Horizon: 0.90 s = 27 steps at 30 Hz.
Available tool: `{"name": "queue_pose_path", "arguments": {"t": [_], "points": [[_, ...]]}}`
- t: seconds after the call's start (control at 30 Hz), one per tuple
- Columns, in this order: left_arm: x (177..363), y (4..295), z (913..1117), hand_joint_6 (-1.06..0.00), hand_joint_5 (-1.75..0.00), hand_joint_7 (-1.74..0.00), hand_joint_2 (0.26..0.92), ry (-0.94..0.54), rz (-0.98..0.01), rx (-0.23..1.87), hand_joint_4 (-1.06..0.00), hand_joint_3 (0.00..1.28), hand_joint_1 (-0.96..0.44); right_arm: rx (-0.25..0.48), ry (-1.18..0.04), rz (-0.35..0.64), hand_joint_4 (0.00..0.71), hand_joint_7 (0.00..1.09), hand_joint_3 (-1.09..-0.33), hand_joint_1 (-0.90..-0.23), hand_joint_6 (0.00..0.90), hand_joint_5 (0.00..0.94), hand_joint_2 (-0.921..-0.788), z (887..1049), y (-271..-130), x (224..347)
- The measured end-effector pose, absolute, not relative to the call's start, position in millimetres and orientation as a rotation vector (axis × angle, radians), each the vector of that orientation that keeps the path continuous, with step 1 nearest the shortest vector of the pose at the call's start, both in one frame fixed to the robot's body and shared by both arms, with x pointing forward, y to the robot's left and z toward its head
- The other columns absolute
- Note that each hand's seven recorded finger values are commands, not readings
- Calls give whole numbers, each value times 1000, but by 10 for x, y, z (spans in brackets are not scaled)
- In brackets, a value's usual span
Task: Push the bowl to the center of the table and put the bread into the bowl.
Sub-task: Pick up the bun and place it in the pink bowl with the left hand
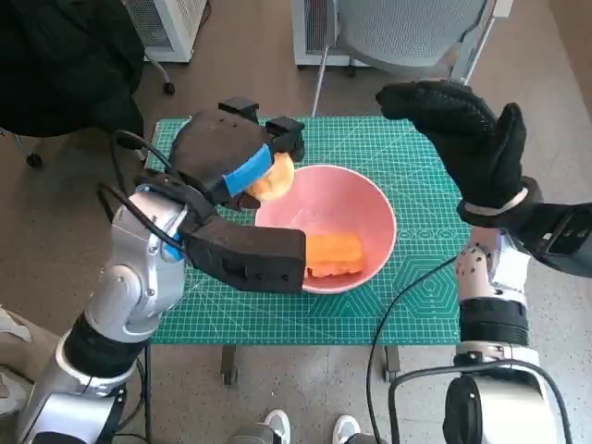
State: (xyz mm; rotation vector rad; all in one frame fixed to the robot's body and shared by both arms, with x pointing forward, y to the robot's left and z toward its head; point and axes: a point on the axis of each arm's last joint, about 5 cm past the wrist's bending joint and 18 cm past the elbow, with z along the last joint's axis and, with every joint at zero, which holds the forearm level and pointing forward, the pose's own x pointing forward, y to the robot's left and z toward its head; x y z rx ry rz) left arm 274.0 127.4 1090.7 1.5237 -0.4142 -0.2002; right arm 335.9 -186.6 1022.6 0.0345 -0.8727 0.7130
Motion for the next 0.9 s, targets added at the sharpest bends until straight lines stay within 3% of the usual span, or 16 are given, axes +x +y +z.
{"name": "queue_pose_path", "arguments": {"t": [0.9], "points": [[2737, 1287, 10897, -625, -1187, -1109, 919, -415, -205, 1526, -732, 55, 1, 30, -882, 713, 271, 3, -834, -718, 331, 0, -921, 10242, -1848, 3357]]}}
